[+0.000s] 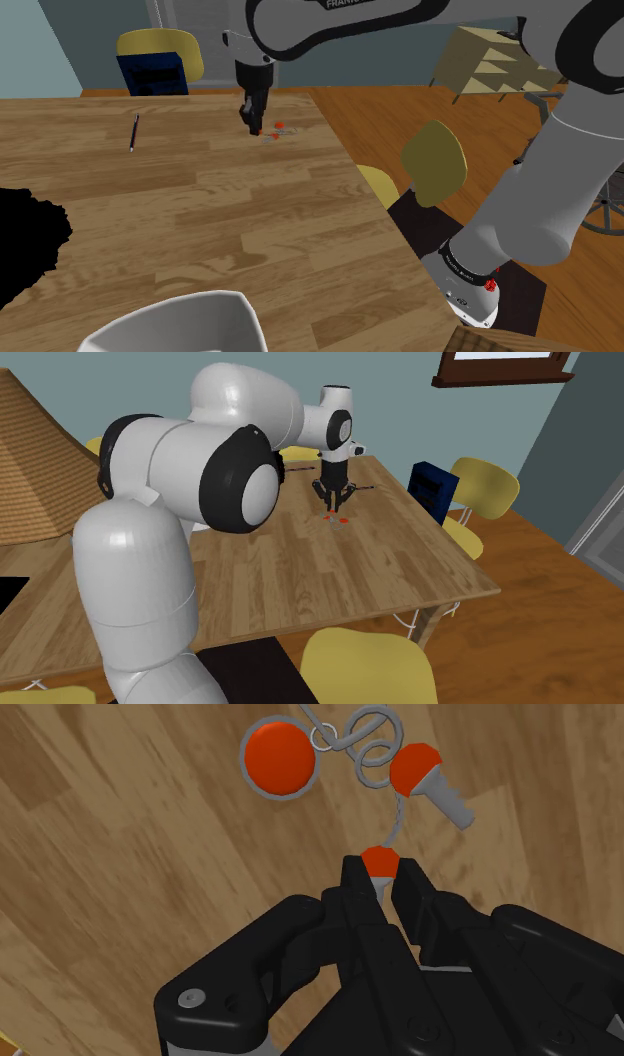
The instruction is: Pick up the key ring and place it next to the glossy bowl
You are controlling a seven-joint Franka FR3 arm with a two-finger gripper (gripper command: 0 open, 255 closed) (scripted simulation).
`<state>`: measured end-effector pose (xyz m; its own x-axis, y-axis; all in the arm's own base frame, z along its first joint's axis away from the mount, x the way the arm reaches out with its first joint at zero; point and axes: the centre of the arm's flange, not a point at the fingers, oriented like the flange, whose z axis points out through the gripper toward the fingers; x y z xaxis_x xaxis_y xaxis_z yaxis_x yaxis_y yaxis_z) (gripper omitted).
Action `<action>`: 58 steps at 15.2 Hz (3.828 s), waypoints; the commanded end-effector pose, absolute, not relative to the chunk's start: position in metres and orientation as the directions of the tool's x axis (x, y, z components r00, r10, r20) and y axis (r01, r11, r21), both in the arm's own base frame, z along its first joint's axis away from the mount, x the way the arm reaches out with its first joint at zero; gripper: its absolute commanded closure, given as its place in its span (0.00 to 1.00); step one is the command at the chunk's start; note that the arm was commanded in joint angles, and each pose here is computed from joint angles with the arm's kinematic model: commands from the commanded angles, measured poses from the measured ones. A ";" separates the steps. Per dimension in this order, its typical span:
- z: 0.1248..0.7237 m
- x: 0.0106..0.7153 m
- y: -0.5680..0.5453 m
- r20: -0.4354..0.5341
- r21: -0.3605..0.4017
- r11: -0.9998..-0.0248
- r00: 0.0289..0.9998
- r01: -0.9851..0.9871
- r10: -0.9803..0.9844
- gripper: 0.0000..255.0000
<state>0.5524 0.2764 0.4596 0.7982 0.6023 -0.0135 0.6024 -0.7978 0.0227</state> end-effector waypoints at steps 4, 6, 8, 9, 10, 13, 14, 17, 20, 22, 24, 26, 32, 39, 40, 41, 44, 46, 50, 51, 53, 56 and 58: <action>0.486 0.553 0.276 -0.014 0.023 -0.798 0.798 0.602 0.602 1.00; 0.497 0.553 0.276 -0.014 0.023 -0.798 0.798 0.602 0.602 1.00; 0.507 0.553 0.276 -0.014 0.023 -0.798 0.798 0.602 0.602 1.00; 0.512 0.553 0.276 -0.014 0.023 -0.798 0.798 0.602 0.602 1.00; 0.518 0.553 0.276 -0.014 0.023 -0.798 0.798 0.602 0.602 1.00; 0.522 0.530 0.289 -0.014 0.023 -0.798 0.798 0.602 0.602 1.00; 0.522 0.518 0.296 -0.014 0.023 -0.798 0.798 0.602 0.602 1.00; 0.522 0.484 0.316 -0.014 0.023 -0.798 0.798 0.602 0.602 1.00; 0.522 0.450 0.335 -0.014 0.023 -0.798 0.798 0.602 0.602 1.00; 0.522 0.427 0.349 -0.014 0.023 -0.798 0.798 0.602 0.602 1.00; 0.522 0.404 0.362 -0.014 0.023 -0.798 0.798 0.602 0.602 1.00; 0.522 0.381 0.375 -0.014 0.023 -0.798 0.798 0.602 0.602 1.00; 0.522 0.313 0.415 -0.014 0.023 -0.798 0.798 0.602 0.602 1.00; 0.517 0.253 0.449 -0.014 0.023 -0.798 0.798 0.602 0.602 1.00; 0.512 0.253 0.449 -0.014 0.023 -0.798 0.798 0.602 0.602 1.00; 0.506 0.253 0.449 -0.014 0.023 -0.798 0.798 0.602 0.602 1.00; 0.491 0.253 0.449 -0.014 0.023 -0.798 0.798 0.602 0.602 1.00; 0.480 0.253 0.449 -0.014 0.023 -0.798 0.798 0.602 0.602 1.00; 0.459 0.253 0.449 -0.014 0.023 -0.798 0.798 0.602 0.602 1.00; 0.454 0.253 0.449 -0.014 0.023 -0.798 0.798 0.602 0.602 1.00; 0.443 0.253 0.449 -0.014 0.023 -0.798 0.798 0.602 0.602 1.00; 0.427 0.253 0.449 -0.014 0.023 -0.798 0.798 0.602 0.602 1.00; 0.417 0.253 0.449 -0.014 0.023 -0.798 0.798 0.602 0.602 1.00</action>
<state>0.2540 0.4490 0.4226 0.7981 0.6024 -0.0144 0.6025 -0.7978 0.0227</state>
